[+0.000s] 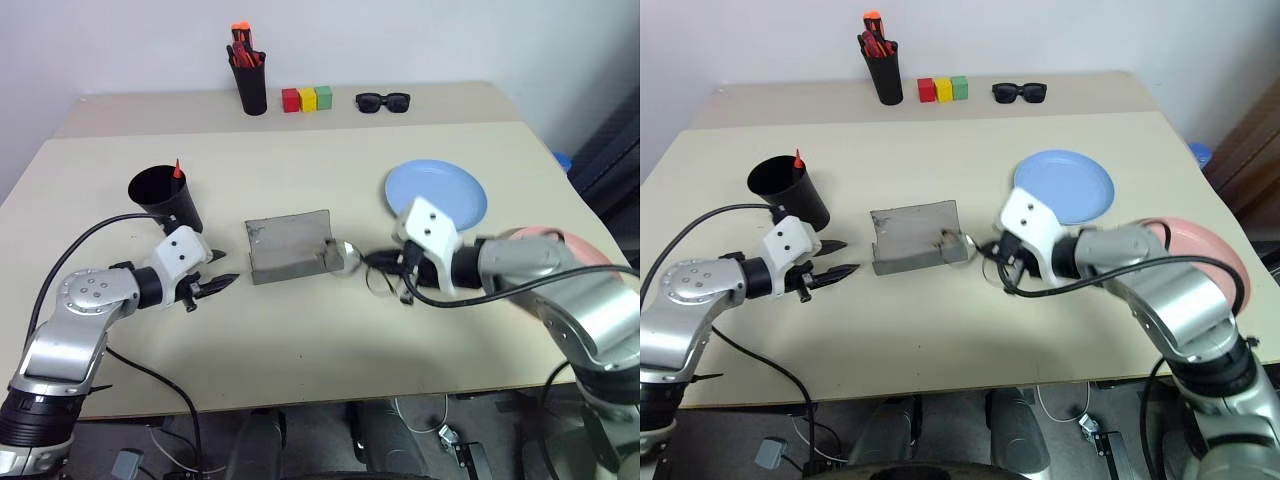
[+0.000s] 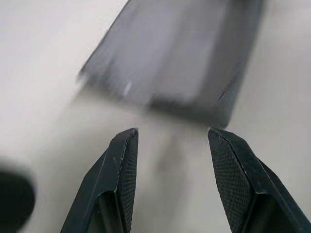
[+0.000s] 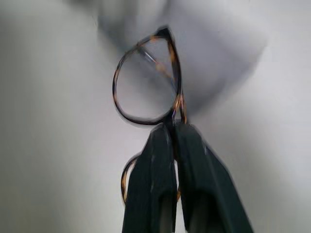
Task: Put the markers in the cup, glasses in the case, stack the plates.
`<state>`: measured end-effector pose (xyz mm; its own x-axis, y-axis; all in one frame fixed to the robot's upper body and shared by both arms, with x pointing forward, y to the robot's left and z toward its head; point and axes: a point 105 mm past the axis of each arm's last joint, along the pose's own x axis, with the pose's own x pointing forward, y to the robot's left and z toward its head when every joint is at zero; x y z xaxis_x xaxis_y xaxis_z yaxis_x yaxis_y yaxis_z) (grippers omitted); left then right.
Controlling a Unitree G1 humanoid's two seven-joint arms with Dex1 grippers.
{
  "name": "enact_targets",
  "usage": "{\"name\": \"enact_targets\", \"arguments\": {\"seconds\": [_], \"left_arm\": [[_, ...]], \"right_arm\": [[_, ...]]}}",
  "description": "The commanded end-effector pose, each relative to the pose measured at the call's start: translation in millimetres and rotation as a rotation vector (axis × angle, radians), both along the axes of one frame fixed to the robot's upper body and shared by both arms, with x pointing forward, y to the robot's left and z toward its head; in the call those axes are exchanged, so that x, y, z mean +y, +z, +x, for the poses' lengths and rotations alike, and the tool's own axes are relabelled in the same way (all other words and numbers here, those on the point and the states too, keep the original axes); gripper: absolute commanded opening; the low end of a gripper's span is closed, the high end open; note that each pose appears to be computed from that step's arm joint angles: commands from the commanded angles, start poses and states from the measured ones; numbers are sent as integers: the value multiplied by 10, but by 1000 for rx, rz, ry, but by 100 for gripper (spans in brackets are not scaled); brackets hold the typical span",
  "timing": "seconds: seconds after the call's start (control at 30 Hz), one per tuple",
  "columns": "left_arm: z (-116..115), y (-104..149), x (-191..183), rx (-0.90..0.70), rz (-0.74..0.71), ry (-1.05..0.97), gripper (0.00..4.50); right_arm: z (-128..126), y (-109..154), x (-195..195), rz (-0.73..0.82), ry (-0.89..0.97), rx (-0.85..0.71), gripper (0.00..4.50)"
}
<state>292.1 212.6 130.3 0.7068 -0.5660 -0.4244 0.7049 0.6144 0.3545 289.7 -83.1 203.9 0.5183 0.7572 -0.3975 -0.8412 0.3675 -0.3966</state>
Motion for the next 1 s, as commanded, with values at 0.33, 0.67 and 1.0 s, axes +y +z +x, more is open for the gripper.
{"name": "enact_targets", "arguments": {"seconds": [0.33,0.67,1.0], "left_arm": [[-208,-24,214,1,-39,147,230],[-274,87,87,-36,-97,115,230],[6,384,-261,-50,-314,40,91]], "right_arm": [[729,11,949,-80,181,-278,8],[519,-362,793,-191,323,-146,34],[620,-11,663,-72,168,-256,297]]}}
